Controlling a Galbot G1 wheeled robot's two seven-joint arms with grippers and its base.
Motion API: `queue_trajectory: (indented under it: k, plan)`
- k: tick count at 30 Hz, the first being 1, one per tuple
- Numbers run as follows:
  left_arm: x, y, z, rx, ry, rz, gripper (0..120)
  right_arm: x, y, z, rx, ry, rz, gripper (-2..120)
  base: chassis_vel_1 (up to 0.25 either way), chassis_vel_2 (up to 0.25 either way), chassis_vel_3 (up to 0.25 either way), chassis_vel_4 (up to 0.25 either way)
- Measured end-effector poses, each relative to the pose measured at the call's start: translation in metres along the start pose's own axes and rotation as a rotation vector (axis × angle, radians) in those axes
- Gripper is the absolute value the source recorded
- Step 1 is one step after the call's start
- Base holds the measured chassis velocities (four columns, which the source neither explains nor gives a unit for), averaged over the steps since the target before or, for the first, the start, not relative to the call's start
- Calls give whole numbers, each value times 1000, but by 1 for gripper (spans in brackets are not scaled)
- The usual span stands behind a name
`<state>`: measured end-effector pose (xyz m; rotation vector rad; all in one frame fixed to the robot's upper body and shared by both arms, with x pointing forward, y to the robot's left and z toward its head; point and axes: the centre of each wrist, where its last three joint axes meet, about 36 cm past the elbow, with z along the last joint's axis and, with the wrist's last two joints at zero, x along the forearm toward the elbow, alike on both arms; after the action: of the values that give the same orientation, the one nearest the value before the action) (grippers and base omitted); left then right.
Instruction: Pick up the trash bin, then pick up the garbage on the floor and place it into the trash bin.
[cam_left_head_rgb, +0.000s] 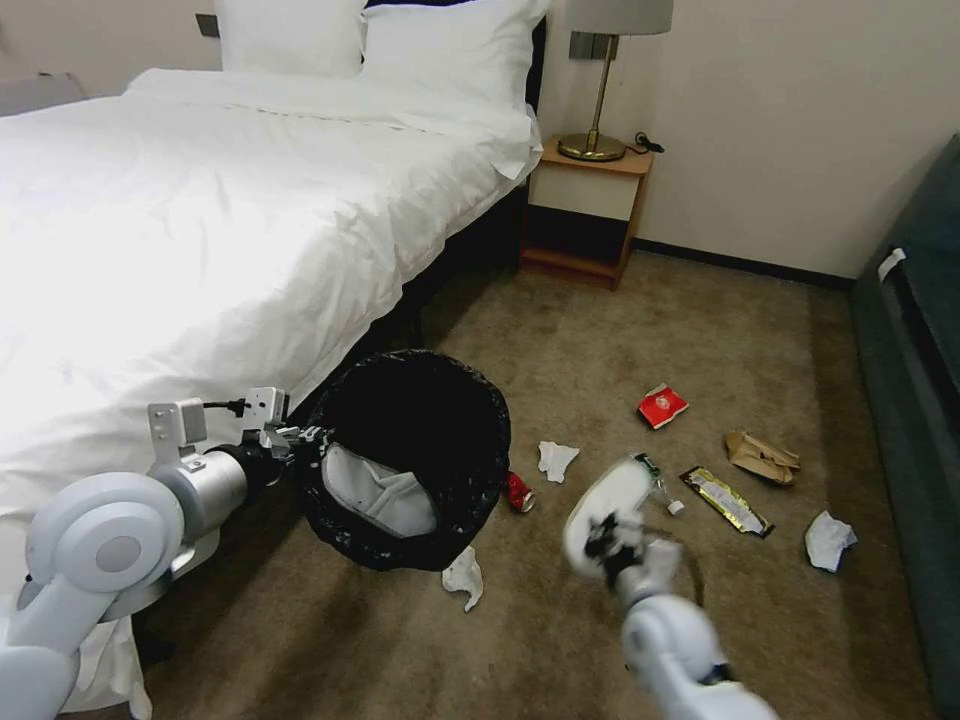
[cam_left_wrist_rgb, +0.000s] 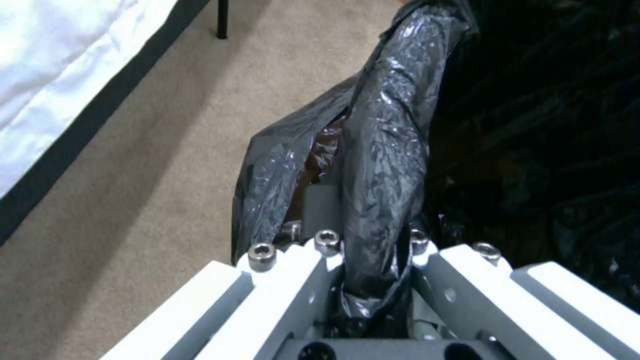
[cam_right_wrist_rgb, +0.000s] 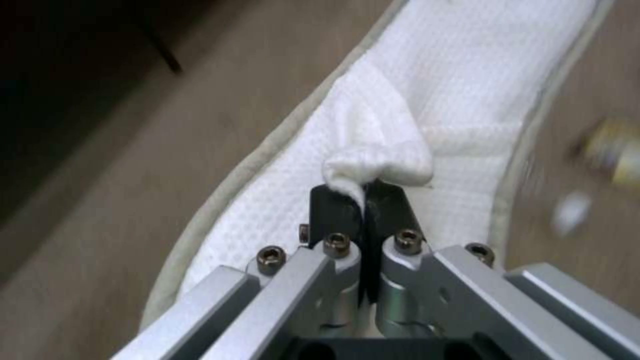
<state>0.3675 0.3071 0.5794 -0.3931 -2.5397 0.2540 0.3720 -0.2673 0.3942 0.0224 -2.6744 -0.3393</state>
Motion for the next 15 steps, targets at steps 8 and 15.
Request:
queue_trajectory:
  k: [8,15]
  plan:
    - [2,-4,12,-15,31,7,1,46,-18,-121,129,-241,-231,0,0,0,0,0]
    - [1,-4,12,-18,40,26,1,61,-19,-169,250,-356,-354,0,0,0,0,0]
